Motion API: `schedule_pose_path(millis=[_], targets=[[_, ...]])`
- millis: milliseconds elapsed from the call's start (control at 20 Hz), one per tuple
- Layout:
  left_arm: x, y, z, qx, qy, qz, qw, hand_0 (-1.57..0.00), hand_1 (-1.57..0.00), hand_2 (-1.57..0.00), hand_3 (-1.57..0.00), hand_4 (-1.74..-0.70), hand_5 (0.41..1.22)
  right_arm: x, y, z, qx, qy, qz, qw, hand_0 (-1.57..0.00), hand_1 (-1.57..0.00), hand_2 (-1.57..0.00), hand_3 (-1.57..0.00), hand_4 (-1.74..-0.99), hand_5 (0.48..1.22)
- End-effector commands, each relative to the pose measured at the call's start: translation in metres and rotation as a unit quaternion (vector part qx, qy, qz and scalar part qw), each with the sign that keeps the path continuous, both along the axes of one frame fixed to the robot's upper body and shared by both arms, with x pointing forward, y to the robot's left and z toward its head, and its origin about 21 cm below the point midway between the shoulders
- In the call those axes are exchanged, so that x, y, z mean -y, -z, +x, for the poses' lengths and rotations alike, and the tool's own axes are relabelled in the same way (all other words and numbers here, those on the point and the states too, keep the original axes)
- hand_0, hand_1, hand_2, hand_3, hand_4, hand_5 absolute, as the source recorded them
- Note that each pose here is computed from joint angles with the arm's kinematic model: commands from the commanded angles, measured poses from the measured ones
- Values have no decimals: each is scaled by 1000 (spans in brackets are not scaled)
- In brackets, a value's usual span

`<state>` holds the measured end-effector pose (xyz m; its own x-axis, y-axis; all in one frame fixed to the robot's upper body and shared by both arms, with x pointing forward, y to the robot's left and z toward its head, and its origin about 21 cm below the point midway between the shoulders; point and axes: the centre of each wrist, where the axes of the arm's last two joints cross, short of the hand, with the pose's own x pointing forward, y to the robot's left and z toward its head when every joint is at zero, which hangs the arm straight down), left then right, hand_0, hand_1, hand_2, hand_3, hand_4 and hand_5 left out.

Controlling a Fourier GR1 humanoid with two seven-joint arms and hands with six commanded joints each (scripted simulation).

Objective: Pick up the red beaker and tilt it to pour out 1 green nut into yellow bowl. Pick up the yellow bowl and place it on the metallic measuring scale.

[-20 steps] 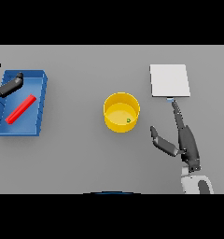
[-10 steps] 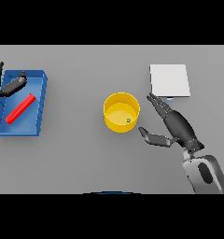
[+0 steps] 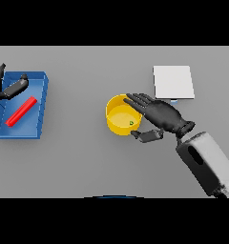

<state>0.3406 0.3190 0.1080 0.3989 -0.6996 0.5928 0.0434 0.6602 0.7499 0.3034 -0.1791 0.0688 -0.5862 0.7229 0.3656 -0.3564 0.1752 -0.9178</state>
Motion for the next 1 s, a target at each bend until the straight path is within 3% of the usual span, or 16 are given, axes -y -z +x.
schedule_pose_path(millis=[0, 350, 950], targets=[[-1, 3, -3, 0, 3, -1, 1000, 0, 1, 1, 1, -799, 721, -2, 2, 2, -4, -12, -13, 1000, 1, 1, 1, 1, -1274, 662], [-3, 2, -4, 0, 5, 2, 1000, 1, 1, 1, 1, -794, 723, -24, 4, 24, -32, -69, -80, 994, 1, 1, 1, 1, -1246, 686], [-9, -4, 2, 3, -1, 8, 1000, 1, 1, 1, 1, -797, 735, -44, 20, 35, -78, -104, -166, 977, 1, 1, 1, 1, -1307, 690]])
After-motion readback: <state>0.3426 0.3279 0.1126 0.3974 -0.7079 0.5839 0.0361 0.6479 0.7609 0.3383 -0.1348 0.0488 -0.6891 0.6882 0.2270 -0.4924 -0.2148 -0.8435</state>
